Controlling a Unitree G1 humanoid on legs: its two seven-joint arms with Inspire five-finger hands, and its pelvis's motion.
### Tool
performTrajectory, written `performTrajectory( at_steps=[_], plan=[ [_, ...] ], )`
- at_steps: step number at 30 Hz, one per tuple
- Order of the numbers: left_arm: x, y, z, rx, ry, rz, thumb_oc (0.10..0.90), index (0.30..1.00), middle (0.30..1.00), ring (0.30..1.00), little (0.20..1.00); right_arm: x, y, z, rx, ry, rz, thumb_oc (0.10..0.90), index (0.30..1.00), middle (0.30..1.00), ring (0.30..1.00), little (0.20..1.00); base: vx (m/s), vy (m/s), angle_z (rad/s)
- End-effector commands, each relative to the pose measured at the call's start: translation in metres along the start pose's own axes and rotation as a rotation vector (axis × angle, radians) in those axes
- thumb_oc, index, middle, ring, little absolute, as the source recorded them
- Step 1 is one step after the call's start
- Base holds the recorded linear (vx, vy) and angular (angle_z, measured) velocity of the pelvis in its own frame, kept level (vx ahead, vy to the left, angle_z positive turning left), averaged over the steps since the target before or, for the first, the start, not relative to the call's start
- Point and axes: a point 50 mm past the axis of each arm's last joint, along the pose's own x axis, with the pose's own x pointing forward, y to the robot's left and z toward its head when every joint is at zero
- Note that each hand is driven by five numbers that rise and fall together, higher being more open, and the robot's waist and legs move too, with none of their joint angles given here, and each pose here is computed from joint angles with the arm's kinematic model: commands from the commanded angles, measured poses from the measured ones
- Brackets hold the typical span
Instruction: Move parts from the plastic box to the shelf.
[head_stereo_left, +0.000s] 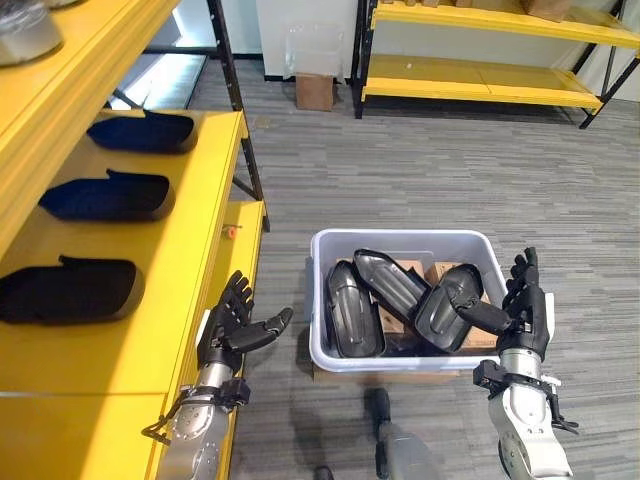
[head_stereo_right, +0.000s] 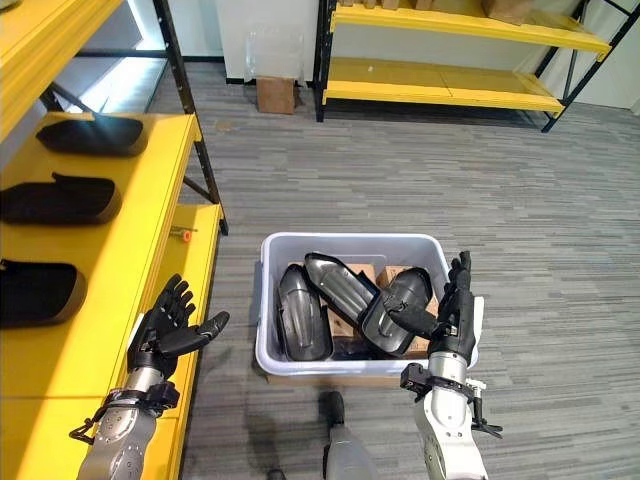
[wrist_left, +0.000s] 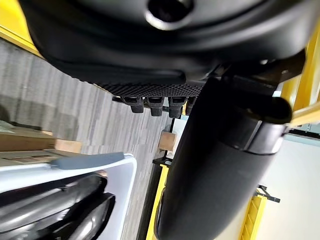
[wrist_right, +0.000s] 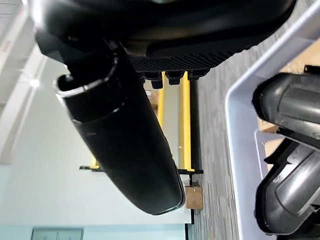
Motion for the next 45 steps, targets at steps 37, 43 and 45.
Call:
performTrajectory(
  at_steps=[37, 43, 45],
  plan=[
    [0.015, -0.016, 0.039, -0.093, -0.249, -0.011, 0.900, 1.000, 1.000, 1.000, 1.000, 0.022, 0.016, 0.041, -0.092, -0.175, 0.203, 0.900, 1.000, 1.000, 1.000, 1.000, -0.02, -0.051, -0.02],
    [0.016, -0.018, 0.039, -0.092, -0.247, -0.023, 0.900, 1.000, 1.000, 1.000, 1.000, 0.023, 0.024, 0.044, -0.148, -0.194, 0.254, 0.900, 1.000, 1.000, 1.000, 1.000, 0.00, -0.001, -0.07],
    [0.016, -0.018, 0.039, -0.093, -0.249, -0.023, 0.900, 1.000, 1.000, 1.000, 1.000, 0.023, 0.026, 0.045, -0.158, -0.201, 0.269, 0.900, 1.000, 1.000, 1.000, 1.000, 0.00, 0.000, 0.00]
  ],
)
